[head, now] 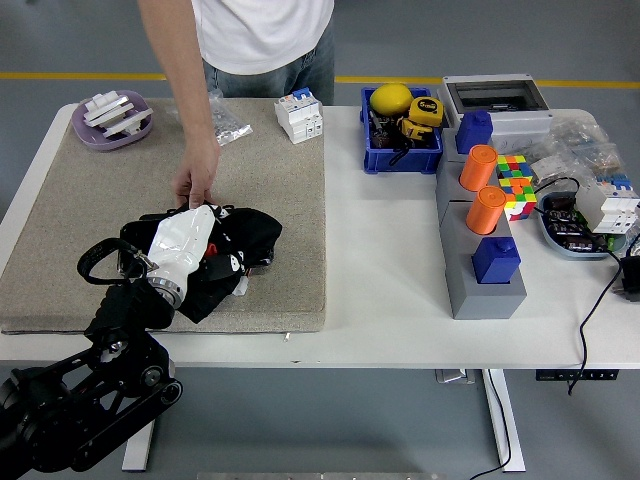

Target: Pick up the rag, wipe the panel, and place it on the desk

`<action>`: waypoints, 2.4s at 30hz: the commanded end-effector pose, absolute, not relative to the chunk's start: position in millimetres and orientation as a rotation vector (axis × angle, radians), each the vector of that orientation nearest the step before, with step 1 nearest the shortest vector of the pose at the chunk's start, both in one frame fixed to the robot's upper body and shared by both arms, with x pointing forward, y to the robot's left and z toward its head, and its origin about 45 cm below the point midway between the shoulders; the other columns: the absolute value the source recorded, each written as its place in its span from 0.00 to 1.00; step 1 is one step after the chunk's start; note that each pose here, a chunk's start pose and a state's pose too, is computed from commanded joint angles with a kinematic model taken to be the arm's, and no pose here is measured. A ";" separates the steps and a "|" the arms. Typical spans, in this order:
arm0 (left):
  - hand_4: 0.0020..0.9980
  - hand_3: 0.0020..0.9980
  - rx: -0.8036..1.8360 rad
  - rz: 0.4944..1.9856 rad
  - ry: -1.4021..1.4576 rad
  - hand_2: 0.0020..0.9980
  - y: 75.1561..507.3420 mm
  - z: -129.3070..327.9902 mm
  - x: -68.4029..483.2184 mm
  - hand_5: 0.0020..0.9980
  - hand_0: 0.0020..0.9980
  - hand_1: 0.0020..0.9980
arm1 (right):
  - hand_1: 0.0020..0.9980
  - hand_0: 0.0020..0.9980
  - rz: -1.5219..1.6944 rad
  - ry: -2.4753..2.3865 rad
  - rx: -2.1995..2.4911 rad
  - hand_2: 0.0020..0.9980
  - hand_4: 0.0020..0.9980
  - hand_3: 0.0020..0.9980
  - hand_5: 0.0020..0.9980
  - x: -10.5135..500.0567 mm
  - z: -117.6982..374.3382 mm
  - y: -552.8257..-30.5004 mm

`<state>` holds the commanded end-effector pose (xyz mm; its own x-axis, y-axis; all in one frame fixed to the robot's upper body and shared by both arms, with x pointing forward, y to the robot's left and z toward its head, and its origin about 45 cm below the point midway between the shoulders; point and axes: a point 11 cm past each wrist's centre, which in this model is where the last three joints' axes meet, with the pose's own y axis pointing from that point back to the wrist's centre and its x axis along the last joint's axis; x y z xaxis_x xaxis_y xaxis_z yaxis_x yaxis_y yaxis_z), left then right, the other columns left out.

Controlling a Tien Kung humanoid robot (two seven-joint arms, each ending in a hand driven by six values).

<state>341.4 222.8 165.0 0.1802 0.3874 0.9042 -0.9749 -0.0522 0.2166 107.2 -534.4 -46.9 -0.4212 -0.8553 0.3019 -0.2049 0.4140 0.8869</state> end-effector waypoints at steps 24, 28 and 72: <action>0.21 0.52 1.227 1.440 -0.736 0.53 308.4 173.1 343.9 0.00 0.19 0.17 | 0.49 0.71 -1.029 -1.875 0.897 0.63 1.00 0.62 0.55 103.3 -46.5 -536.6; 0.21 0.52 1.252 1.455 -0.733 0.53 320.6 173.1 341.2 0.00 0.19 0.17 | 0.49 0.71 -1.028 -1.880 0.894 0.63 1.00 0.62 0.55 103.6 -45.5 -538.2; 0.21 0.52 1.157 1.370 -0.741 0.53 274.7 175.6 350.9 0.00 0.19 0.17 | 0.49 0.71 -1.019 -1.894 0.901 0.63 1.00 0.62 0.56 110.3 -43.1 -539.3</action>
<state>350.9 274.7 175.6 0.1229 0.3482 0.9293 -0.9685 -0.1624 0.1890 110.3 -539.3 -43.1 -0.4371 -0.8467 0.3034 -0.2134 0.4254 0.8795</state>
